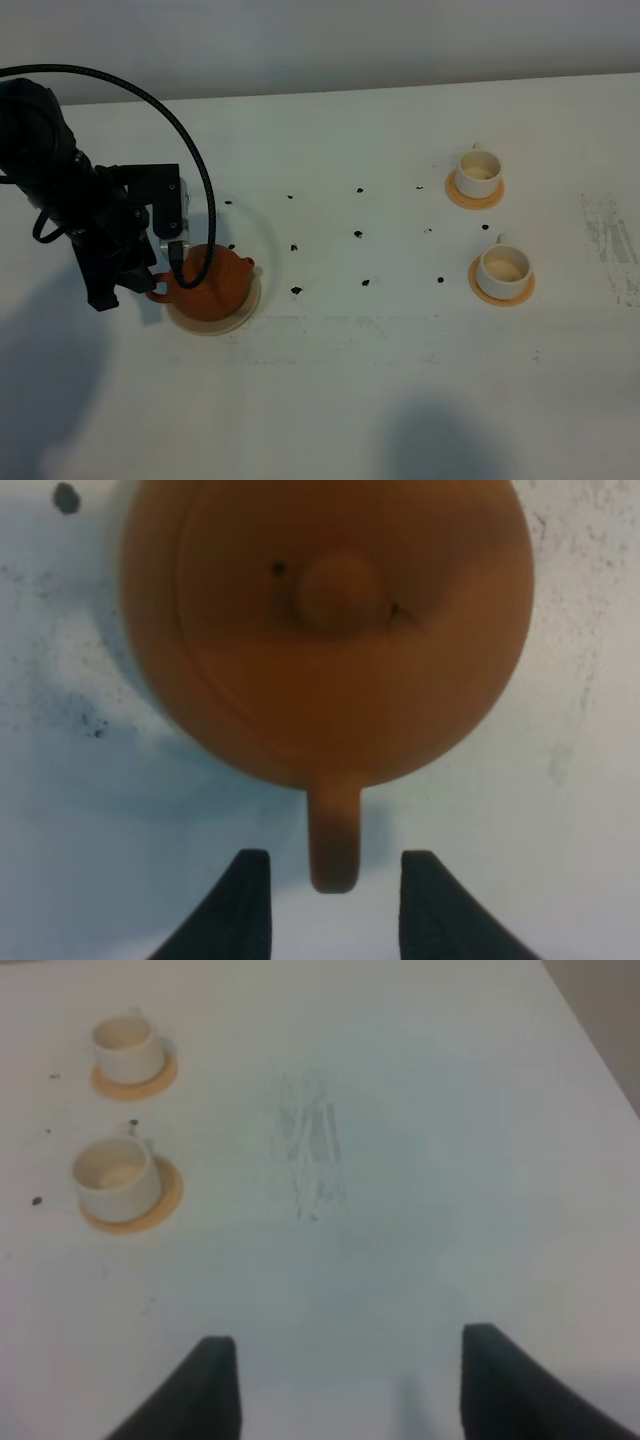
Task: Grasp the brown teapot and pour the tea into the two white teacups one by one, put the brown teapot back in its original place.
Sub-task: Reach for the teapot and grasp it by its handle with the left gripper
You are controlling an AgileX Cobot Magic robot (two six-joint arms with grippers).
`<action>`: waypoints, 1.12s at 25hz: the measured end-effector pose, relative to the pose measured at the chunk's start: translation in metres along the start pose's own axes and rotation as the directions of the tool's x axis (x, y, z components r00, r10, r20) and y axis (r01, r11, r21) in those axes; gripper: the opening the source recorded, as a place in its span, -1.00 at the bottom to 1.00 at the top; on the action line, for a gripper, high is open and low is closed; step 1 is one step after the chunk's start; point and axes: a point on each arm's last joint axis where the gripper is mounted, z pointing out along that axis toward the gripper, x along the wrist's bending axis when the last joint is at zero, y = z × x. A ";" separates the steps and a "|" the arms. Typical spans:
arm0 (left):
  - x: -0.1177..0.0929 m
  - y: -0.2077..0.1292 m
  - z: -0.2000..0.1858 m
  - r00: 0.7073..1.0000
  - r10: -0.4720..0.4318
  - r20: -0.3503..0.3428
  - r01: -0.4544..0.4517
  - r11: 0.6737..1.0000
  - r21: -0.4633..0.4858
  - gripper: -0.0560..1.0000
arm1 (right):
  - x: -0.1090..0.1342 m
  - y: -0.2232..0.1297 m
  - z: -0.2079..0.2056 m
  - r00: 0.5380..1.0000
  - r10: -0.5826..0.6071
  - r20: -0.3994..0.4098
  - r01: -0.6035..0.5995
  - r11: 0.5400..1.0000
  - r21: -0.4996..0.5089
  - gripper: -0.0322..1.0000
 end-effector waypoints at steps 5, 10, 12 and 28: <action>0.001 0.000 0.002 1.000 0.010 -0.003 -0.010 1.000 -0.001 -0.32 | 0.000 0.000 0.000 1.000 0.000 0.000 0.000 1.000 0.000 -0.02; 0.001 0.002 0.005 1.000 0.030 0.002 -0.030 0.999 -0.019 -0.32 | 0.000 0.000 0.000 1.000 0.000 0.000 0.000 1.000 0.000 -0.02; 0.001 0.003 0.006 0.999 0.032 -0.002 -0.032 0.999 -0.023 -0.32 | 0.000 0.000 0.000 1.000 0.000 0.000 0.000 1.000 0.000 -0.02; 0.001 0.003 0.008 0.999 0.038 0.002 -0.037 0.999 -0.021 -0.32 | 0.000 0.000 0.000 1.000 0.000 0.000 0.000 1.000 0.000 -0.02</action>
